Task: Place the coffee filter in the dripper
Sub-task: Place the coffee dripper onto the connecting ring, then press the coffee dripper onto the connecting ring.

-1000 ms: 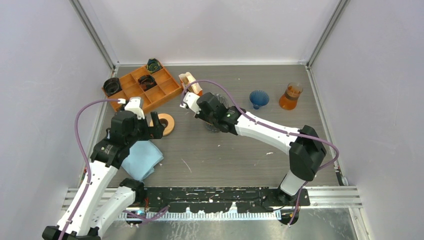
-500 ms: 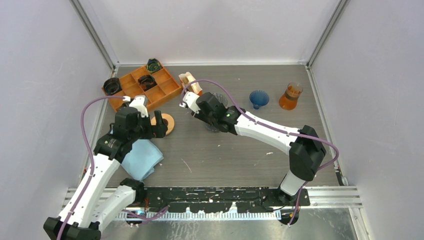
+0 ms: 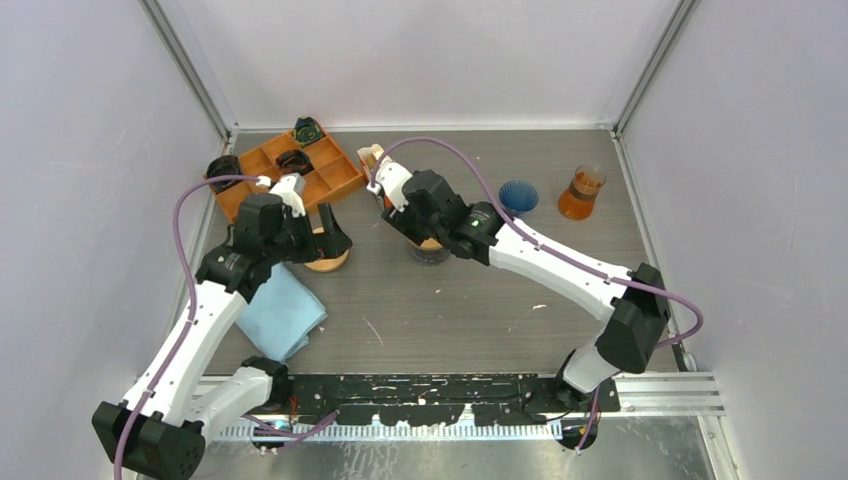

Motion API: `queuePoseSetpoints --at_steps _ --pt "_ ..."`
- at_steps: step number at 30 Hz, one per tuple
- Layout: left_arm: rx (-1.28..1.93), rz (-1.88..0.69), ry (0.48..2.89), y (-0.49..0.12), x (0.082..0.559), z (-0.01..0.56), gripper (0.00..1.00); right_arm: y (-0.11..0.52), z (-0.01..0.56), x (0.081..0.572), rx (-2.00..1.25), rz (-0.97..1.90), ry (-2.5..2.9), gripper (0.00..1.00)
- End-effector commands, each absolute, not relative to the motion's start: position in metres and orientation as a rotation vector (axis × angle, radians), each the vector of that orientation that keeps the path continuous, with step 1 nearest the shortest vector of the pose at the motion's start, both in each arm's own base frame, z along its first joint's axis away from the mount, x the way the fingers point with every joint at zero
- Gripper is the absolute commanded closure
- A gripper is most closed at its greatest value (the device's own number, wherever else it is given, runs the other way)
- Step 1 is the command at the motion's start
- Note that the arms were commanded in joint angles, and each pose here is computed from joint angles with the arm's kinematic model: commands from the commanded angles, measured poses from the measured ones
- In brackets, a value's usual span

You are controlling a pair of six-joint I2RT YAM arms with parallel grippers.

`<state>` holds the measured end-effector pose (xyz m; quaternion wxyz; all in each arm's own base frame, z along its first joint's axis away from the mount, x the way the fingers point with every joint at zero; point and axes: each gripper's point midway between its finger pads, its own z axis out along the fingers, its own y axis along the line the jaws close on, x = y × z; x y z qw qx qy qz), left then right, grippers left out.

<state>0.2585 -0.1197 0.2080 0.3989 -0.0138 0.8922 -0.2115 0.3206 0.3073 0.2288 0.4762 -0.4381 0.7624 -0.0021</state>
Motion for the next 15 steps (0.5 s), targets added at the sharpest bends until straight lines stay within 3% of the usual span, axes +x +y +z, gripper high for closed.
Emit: queuePoseSetpoints --at_steps 1,15 --pt "-0.053 -0.694 2.159 -0.142 0.275 0.242 0.01 0.301 0.274 0.322 -0.888 0.084 1.863 0.35" --pt "-0.111 -0.905 2.119 -0.186 0.315 0.26 0.02 0.249 0.266 0.375 -0.484 0.297 2.087 0.41"
